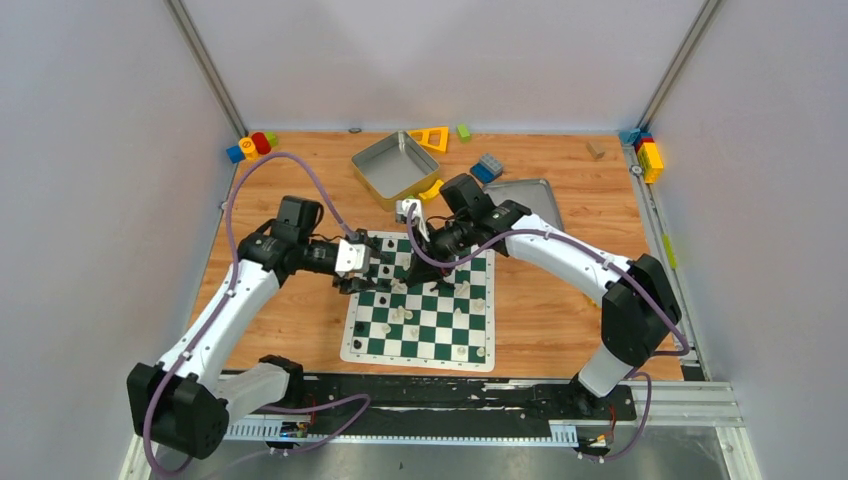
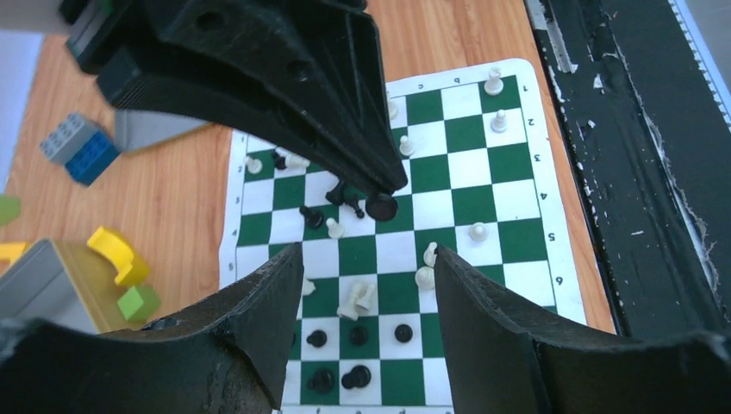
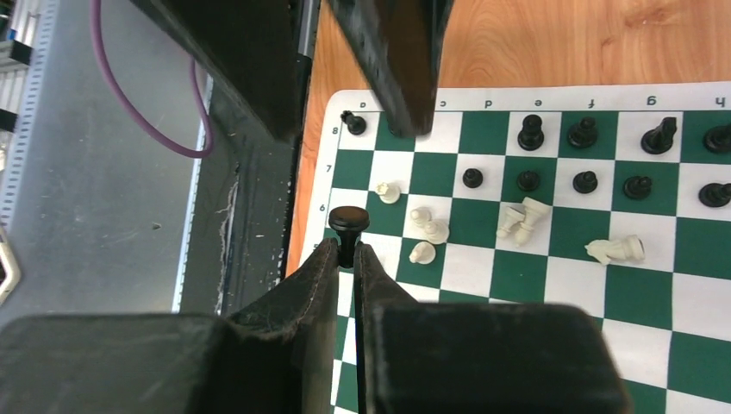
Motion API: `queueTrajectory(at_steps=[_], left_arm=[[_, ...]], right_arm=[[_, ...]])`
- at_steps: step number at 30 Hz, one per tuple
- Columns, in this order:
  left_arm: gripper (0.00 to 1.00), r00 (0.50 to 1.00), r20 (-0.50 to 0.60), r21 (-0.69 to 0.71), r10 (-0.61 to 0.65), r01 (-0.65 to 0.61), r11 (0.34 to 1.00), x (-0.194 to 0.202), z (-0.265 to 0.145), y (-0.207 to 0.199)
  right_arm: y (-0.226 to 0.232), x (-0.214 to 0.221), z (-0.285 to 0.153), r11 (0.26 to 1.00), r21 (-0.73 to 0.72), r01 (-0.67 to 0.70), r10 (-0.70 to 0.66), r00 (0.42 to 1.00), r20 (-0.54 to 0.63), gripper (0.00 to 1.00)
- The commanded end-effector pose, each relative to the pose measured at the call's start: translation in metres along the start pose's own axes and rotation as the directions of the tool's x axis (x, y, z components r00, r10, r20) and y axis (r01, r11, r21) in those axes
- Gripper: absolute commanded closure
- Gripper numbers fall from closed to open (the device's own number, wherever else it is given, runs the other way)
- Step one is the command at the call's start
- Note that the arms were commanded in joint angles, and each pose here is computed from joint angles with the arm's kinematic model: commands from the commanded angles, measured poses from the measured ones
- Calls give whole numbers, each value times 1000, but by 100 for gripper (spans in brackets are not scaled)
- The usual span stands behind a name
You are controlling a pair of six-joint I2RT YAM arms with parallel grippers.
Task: Set up the chess pieces on the board
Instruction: Place the chess piece on the chessboard.
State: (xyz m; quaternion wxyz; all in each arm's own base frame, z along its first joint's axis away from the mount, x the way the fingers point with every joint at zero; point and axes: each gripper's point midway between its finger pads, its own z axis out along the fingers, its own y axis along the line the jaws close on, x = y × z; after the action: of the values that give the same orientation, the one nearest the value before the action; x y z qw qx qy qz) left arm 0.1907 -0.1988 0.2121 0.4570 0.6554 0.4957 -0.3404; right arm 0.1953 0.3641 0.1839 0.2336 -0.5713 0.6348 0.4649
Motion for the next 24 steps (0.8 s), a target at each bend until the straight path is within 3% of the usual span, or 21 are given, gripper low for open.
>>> queueTrajectory(at_steps=[1, 13, 24], left_arm=[[36, 991, -13, 18, 132, -132, 991, -10, 18, 17], [40, 984, -29, 78, 174, -171, 982, -5, 47, 13], [55, 984, -44, 96, 171, -166, 981, -4, 47, 6]], right_arm=[[12, -20, -8, 997, -80, 0, 4, 999, 54, 100], [8, -19, -9, 996, -91, -27, 32, 998, 58, 100], [5, -21, -10, 995, -89, -34, 40, 997, 63, 100]])
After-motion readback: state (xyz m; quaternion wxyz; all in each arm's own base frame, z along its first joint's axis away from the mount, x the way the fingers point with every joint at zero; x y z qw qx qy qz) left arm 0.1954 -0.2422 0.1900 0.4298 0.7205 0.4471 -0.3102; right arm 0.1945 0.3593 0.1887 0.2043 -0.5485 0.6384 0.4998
